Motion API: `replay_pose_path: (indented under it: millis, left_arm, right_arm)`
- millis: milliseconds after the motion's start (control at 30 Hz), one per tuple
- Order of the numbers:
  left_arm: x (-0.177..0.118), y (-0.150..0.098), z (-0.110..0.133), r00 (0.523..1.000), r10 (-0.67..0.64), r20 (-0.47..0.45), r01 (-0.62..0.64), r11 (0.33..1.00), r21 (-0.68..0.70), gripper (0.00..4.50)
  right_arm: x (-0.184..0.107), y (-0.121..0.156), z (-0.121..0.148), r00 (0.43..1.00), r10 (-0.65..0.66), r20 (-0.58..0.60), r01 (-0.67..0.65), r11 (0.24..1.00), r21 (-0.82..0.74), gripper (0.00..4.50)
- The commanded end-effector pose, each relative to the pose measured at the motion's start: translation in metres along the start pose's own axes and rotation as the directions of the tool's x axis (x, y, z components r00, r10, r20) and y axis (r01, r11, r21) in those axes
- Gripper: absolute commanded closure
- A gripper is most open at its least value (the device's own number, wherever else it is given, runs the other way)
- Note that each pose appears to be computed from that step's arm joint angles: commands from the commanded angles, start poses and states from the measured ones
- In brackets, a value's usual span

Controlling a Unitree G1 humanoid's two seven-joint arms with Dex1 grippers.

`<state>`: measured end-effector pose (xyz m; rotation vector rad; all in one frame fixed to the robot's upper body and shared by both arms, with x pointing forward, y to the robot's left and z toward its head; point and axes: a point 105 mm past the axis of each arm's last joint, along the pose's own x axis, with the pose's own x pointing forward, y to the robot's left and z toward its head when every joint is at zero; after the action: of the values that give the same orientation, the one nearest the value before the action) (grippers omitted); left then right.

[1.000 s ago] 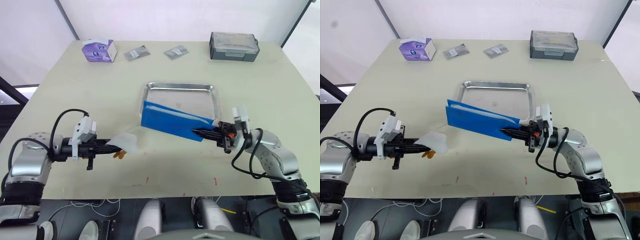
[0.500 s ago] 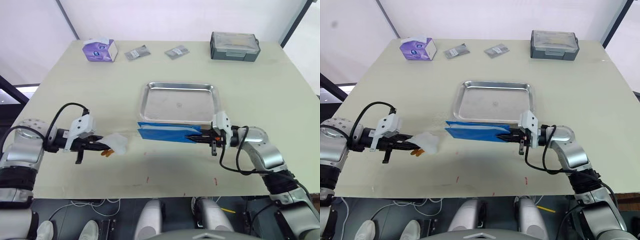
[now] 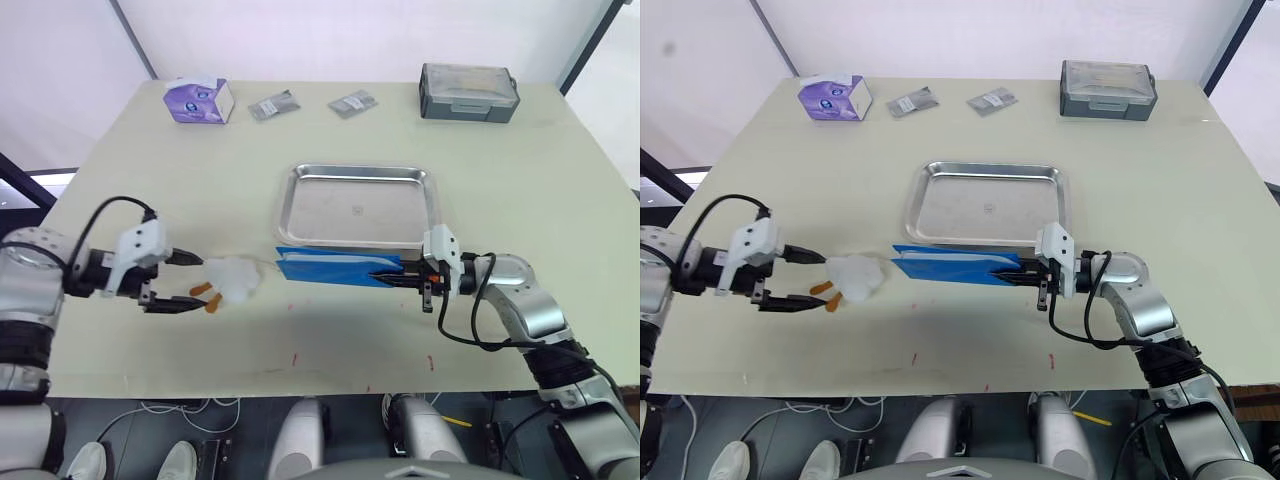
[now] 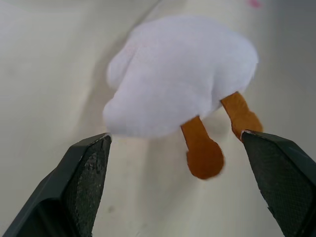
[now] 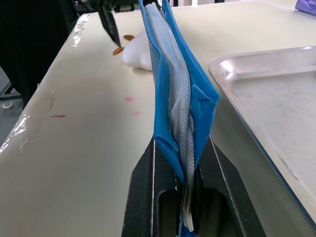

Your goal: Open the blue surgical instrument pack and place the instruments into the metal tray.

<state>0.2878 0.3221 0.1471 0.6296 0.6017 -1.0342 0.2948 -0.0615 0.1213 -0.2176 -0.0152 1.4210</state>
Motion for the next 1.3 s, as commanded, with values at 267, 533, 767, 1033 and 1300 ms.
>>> replay_pose_path:
  millis: [267,533,767,1033,1300]
  left_arm:
    - [-0.022,0.002,0.026,0.990,-0.003,0.139,0.004,1.000,-0.010,0.05]
    - [-0.006,-0.003,0.057,0.949,-0.044,0.312,0.049,0.999,-0.009,0.05]
    - [0.005,-0.006,0.065,0.933,-0.048,0.357,0.056,0.998,-0.012,0.05]
    - [0.030,0.000,0.099,0.864,-0.024,0.503,0.011,0.999,0.030,0.05]
    - [0.057,-0.006,0.113,0.835,-0.076,0.545,0.045,0.997,0.069,0.05]
  right_arm:
    - [-0.006,-0.003,0.016,0.998,-0.009,0.060,0.012,0.999,-0.041,4.50]
    - [-0.005,-0.002,0.015,0.998,-0.008,0.060,0.011,0.999,-0.042,4.50]
    - [-0.007,-0.001,0.015,0.998,-0.006,0.059,0.009,0.999,-0.042,4.50]
    - [-0.005,0.002,0.015,0.999,0.019,0.050,-0.016,0.998,-0.061,4.50]
    - [-0.006,0.004,0.012,0.999,0.023,0.038,-0.020,0.998,-0.064,4.50]
